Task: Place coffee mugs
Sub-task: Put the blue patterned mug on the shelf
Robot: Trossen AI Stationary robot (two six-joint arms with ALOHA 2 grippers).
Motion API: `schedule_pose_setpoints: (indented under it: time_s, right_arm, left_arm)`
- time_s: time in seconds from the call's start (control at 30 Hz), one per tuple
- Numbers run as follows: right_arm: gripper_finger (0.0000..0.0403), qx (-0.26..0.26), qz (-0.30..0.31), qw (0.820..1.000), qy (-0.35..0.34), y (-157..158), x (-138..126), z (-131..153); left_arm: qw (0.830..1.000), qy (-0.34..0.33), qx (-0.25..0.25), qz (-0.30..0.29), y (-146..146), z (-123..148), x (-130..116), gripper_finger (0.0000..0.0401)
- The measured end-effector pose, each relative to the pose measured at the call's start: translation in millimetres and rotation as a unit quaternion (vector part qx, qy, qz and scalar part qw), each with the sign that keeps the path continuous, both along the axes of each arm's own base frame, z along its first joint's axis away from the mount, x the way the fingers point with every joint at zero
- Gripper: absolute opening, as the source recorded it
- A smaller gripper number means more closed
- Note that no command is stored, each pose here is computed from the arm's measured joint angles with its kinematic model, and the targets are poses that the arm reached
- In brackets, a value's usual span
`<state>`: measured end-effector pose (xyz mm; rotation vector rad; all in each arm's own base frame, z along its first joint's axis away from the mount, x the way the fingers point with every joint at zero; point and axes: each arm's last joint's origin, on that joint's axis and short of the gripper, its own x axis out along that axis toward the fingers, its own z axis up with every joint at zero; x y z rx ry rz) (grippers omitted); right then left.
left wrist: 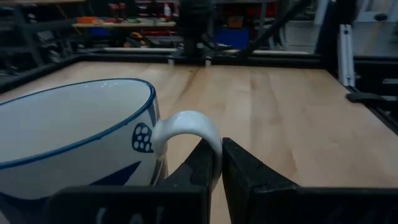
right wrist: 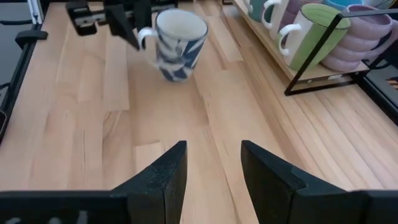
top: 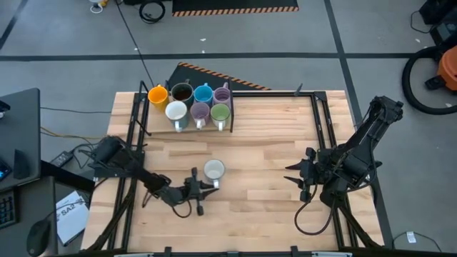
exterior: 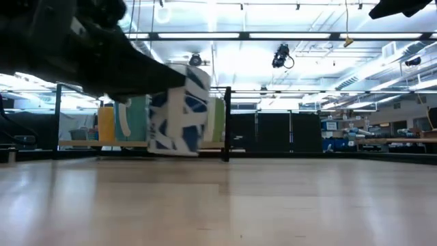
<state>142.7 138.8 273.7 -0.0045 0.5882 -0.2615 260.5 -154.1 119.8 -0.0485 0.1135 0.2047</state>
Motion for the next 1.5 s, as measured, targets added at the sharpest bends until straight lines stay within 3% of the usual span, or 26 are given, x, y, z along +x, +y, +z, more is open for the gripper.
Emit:
schedule_pose_setpoints:
  time_s: [0.23,0.4,0.63,0.87,1.2,1.5]
  right_arm:
    - [0.0157,-0.002,0.004,1.0,0.004,0.1,-0.1,-0.2]
    - [0.0157,-0.041,0.014,0.999,-0.005,-0.1,1.0,-8.3]
    - [0.0154,-0.064,0.02,0.998,0.003,-12.6,22.1,-19.3]
    - [0.0146,-0.104,0.007,0.994,0.023,-29.5,35.4,-19.5]
    - [0.0146,-0.108,0.03,0.994,0.015,-43.1,54.1,-13.0]
    - [0.0145,-0.074,0.063,0.995,0.007,-74.9,75.6,-22.1]
  left_arm:
    - [0.999,-0.009,0.012,0.037,9.0,10.1,-39.9,0.0024]
    - [0.997,-0.009,0.025,0.071,17.9,10.7,-64.3,0.0024]
    - [0.991,-0.02,0.036,0.129,29.7,13.8,-93.7,0.0023]
    - [0.973,-0.023,0.088,0.211,18.6,22.5,-119.2,0.0023]
    - [0.976,-0.04,0.055,0.207,52.5,13.3,-151.3,0.0022]
    - [0.971,-0.019,0.1,0.217,63.1,29.4,-154.9,0.0022]
